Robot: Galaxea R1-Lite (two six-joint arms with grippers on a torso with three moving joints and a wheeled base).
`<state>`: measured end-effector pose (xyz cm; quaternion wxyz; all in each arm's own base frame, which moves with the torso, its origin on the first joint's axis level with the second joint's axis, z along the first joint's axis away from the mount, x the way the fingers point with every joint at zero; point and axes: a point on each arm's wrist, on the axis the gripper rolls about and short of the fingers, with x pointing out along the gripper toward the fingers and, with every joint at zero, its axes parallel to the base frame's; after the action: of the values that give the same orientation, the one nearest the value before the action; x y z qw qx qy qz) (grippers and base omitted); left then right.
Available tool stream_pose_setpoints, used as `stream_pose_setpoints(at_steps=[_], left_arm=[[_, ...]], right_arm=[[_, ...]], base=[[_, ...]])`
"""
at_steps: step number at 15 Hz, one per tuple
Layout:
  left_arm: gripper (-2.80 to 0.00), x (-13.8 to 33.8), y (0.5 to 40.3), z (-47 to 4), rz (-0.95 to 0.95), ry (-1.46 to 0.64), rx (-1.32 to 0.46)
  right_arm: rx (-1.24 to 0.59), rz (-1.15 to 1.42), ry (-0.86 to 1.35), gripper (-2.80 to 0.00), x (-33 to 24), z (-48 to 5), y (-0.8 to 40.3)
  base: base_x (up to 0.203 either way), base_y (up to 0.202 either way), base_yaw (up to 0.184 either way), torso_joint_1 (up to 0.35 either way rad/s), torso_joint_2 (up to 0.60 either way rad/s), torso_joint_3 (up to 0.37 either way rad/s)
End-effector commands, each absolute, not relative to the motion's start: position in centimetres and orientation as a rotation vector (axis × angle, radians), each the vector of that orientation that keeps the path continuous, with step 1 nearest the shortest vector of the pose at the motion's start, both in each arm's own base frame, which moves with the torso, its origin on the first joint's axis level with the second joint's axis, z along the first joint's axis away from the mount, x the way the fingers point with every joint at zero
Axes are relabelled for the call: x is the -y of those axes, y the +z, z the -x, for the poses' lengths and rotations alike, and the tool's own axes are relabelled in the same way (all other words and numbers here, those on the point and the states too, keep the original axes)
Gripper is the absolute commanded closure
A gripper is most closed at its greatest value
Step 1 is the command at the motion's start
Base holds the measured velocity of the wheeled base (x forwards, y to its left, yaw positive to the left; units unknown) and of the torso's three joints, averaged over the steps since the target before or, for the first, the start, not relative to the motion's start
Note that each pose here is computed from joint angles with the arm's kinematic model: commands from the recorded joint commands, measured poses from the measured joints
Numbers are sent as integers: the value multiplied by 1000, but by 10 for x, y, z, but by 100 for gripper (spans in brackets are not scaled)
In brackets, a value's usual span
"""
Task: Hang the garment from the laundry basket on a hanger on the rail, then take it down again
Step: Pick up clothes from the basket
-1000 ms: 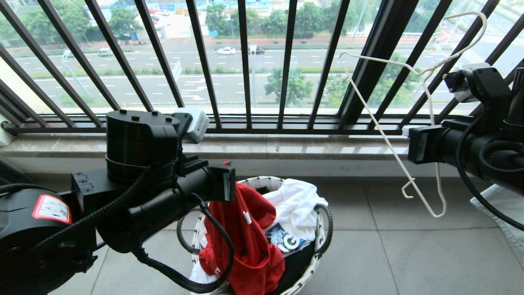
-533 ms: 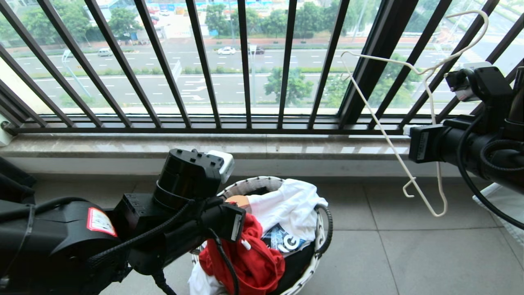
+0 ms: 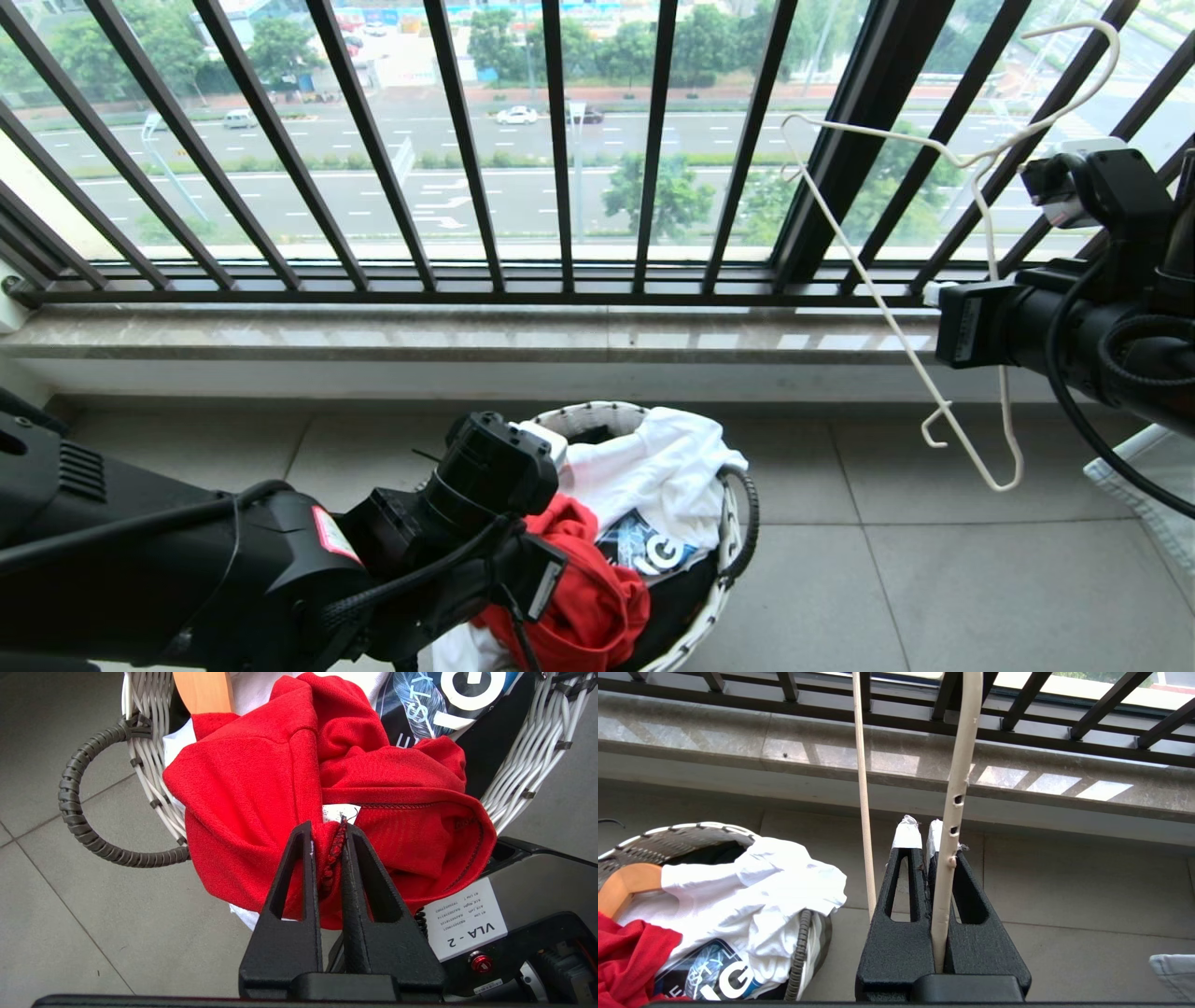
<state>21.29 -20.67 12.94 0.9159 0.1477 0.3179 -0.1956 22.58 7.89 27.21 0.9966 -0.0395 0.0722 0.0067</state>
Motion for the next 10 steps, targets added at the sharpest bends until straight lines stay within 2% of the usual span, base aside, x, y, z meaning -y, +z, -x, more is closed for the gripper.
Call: stream_pose_setpoints(at_steps=[1, 10], left_arm=[[-280, 206, 130, -212, -306, -400, -655], [-280, 187, 161, -196, -352, -393, -571]], right_arm=[[-145, 80, 12, 0, -79, -226, 272], [-147, 81, 14, 0, -80, -226, 271]], base=[[0, 0, 0, 0, 0, 0], [0, 0, 0, 0, 0, 0]])
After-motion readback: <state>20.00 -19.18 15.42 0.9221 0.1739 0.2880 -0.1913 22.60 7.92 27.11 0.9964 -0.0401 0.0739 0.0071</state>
